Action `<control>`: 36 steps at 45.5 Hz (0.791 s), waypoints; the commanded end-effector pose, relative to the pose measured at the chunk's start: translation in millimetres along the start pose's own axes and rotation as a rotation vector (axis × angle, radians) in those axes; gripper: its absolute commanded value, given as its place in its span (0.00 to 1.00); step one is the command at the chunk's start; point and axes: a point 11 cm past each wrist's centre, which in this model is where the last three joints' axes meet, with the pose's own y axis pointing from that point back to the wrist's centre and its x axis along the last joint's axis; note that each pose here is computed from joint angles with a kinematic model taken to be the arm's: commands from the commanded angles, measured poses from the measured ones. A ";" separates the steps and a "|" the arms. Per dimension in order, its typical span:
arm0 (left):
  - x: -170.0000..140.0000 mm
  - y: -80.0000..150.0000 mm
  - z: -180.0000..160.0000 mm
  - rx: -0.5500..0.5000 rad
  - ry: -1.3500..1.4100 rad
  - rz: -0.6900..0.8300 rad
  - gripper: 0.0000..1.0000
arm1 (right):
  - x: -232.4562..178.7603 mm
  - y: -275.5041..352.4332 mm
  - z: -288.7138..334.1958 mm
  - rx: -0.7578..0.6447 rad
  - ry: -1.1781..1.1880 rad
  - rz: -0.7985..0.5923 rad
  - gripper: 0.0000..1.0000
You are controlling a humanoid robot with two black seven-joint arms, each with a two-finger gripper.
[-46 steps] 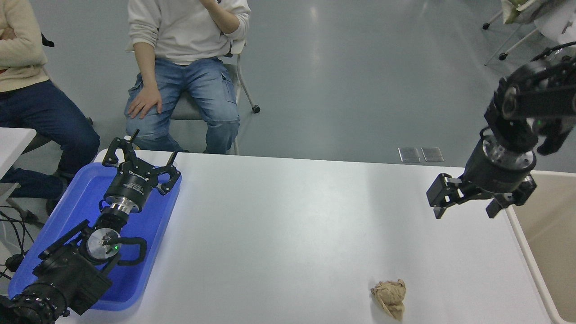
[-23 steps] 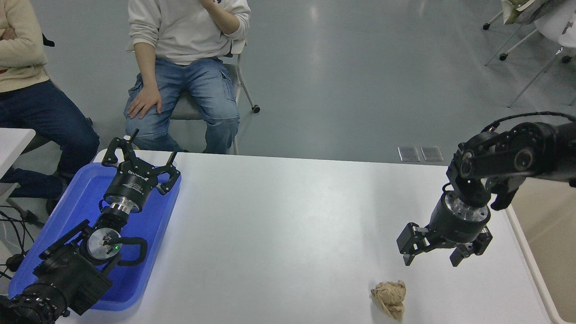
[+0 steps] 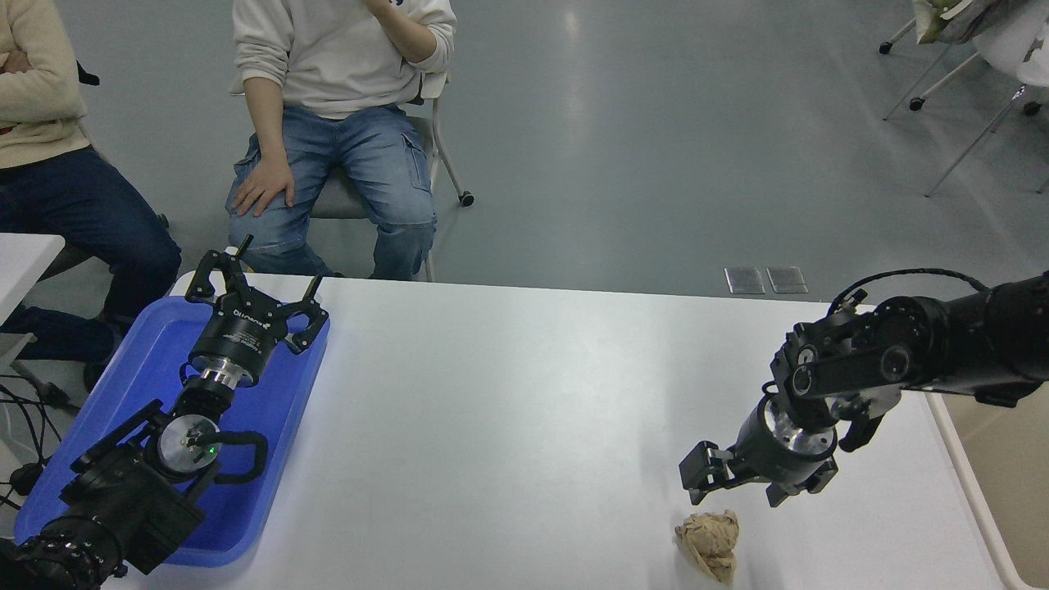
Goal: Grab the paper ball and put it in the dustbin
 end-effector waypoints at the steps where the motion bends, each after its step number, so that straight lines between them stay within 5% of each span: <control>1: 0.0 0.0 0.2 -0.001 0.000 0.000 1.00 | -7.2 -24.4 0.1 0.005 -0.007 0.013 0.99; 36: -0.1 0.0 -0.1 0.001 0.000 -0.001 1.00 | -10.7 -48.2 11.5 -0.024 0.006 0.063 0.98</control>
